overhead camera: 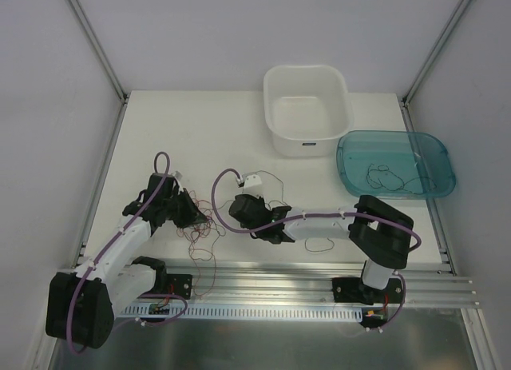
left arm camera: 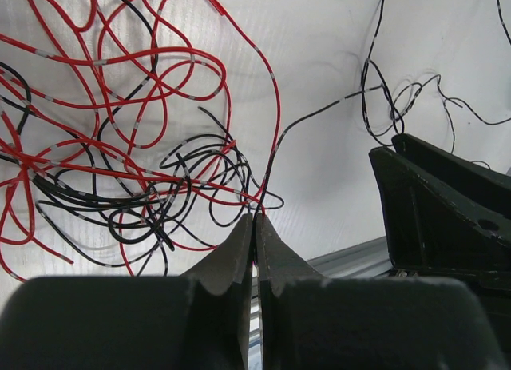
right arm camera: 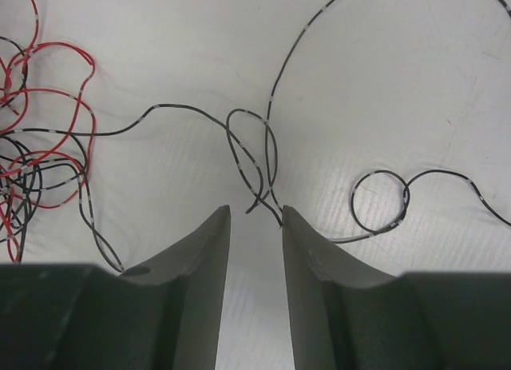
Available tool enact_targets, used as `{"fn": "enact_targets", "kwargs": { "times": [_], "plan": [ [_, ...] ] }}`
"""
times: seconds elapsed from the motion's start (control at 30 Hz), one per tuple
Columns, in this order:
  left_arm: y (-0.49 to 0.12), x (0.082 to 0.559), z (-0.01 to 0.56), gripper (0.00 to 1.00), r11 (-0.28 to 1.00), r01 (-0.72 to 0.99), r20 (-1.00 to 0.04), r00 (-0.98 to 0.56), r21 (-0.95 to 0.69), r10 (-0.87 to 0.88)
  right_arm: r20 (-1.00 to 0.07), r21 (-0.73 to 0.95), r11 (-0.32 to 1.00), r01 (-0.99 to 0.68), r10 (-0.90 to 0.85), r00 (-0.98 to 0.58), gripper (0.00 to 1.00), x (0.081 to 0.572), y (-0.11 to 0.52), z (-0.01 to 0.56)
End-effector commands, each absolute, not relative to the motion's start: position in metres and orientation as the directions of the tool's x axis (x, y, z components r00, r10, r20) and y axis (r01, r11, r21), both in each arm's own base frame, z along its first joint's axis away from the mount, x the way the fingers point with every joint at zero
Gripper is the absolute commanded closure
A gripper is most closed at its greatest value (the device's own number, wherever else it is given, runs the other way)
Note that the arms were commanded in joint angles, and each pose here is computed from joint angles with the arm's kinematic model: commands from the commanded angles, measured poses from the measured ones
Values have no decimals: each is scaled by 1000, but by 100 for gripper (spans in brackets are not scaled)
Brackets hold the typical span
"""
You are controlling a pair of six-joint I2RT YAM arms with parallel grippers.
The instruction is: Untangle the cables
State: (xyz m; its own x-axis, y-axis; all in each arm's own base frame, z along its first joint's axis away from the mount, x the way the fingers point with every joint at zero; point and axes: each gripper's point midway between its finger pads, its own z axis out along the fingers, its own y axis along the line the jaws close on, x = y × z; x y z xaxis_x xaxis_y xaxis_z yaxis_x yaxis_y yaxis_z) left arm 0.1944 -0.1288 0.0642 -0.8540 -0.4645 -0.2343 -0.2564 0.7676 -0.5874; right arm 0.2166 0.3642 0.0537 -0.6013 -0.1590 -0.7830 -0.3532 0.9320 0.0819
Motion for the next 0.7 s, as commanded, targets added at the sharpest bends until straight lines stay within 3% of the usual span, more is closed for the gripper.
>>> {"fn": "enact_targets", "kwargs": {
  "times": [0.0,0.27,0.37,0.53,0.67],
  "plan": [
    [-138,193,71,100,748,-236,-217,-865,-621,-453,-812,110,931,-348,-118,-572,65,226,375,57],
    [-141,190,69,100,747,-233,-205,-873,-623,-443,-813,124,930,-345,-104,-573,66,233,380,50],
    [-142,190,71,100,746,-225,-208,-874,-627,-438,-816,114,936,-332,-102,-568,73,236,378,48],
    [-140,190,69,100,754,-219,-217,-875,-619,-433,-813,107,947,-302,-91,-576,98,244,367,47],
    [-134,195,72,100,770,-213,-256,-862,-601,-438,-801,96,952,-290,-99,-591,99,245,341,48]
  ]
}}
